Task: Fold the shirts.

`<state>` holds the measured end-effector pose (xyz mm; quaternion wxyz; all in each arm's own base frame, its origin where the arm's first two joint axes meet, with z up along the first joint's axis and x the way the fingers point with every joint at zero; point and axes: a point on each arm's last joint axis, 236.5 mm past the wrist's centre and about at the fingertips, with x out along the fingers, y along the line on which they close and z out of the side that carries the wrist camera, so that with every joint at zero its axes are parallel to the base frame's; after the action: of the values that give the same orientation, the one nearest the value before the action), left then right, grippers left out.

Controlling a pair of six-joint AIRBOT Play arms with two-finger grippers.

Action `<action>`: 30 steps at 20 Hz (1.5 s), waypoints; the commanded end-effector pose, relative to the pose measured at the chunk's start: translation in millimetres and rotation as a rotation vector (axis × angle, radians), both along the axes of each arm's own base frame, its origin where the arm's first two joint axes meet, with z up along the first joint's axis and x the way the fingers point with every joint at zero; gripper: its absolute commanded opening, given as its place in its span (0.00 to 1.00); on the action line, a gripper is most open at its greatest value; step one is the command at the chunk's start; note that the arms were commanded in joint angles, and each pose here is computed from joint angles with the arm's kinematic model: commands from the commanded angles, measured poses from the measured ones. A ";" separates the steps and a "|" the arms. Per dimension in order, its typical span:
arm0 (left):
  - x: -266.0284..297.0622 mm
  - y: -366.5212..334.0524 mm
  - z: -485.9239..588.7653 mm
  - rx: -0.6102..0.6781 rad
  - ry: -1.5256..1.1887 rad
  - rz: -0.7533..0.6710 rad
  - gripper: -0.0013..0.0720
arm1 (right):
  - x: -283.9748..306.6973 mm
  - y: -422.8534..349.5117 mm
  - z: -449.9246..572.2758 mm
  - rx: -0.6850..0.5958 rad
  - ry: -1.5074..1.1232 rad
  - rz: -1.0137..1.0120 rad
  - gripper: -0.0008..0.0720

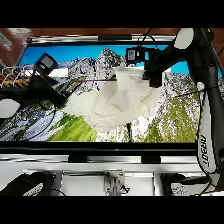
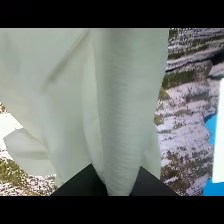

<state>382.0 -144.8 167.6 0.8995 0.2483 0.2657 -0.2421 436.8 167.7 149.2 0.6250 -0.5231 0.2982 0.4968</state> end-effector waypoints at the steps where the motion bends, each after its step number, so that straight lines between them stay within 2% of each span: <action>1: 20.9 49.8 47.3 -0.056 -0.087 0.157 0.96 | -3.2 -5.0 16.4 0.011 -0.030 -0.044 0.13; 4: 23.1 100.0 75.0 -0.273 -0.086 0.411 0.92 | -11.7 -7.0 38.7 0.048 -0.057 -0.096 0.13; 6: 10.7 110.7 48.7 -0.366 0.055 0.517 0.75 | -19.9 -5.5 55.6 0.085 -0.074 -0.129 0.13; 8: -1.5 83.2 9.5 -0.492 0.220 0.514 0.75 | -28.8 -2.7 70.0 0.132 -0.077 -0.163 0.13; 11: -12.9 7.9 -41.6 -0.813 0.426 0.455 0.76 | -42.0 -0.6 76.9 0.143 -0.059 -0.187 0.13; 14: -19.6 -42.8 -86.8 -1.032 0.534 0.494 0.76 | -45.4 4.1 77.0 0.159 -0.040 -0.204 0.13; 19: -20.3 -108.3 -143.6 -1.028 0.623 0.511 0.76 | -45.6 4.6 76.7 0.154 -0.042 -0.203 0.13; 23: -3.4 -142.2 -148.4 -1.031 0.619 0.495 0.75 | -45.7 4.7 76.7 0.156 -0.040 -0.207 0.13; 24: 5.9 -145.7 -144.9 -1.041 0.593 0.495 0.68 | -45.7 4.6 76.6 0.158 -0.038 -0.213 0.13; 25: 15.3 -147.5 -141.5 -1.048 0.571 0.495 0.49 | -45.9 4.5 76.5 0.163 -0.032 -0.226 0.13; 26: 23.3 -146.8 -139.0 -1.048 0.550 0.493 0.36 | -45.8 4.4 76.5 0.168 -0.028 -0.238 0.13; 27: 29.4 -143.3 -136.4 -1.054 0.539 0.498 0.13 | -45.6 4.2 76.5 0.171 -0.026 -0.244 0.13; 30: 49.2 -109.9 -116.7 -1.031 0.432 0.484 0.10 | -44.8 2.3 76.1 0.180 -0.015 -0.284 0.13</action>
<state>410.4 -275.3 35.5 0.8359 -0.3578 0.3757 -0.1790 391.5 171.6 225.1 0.7265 -0.4345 0.3089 0.4336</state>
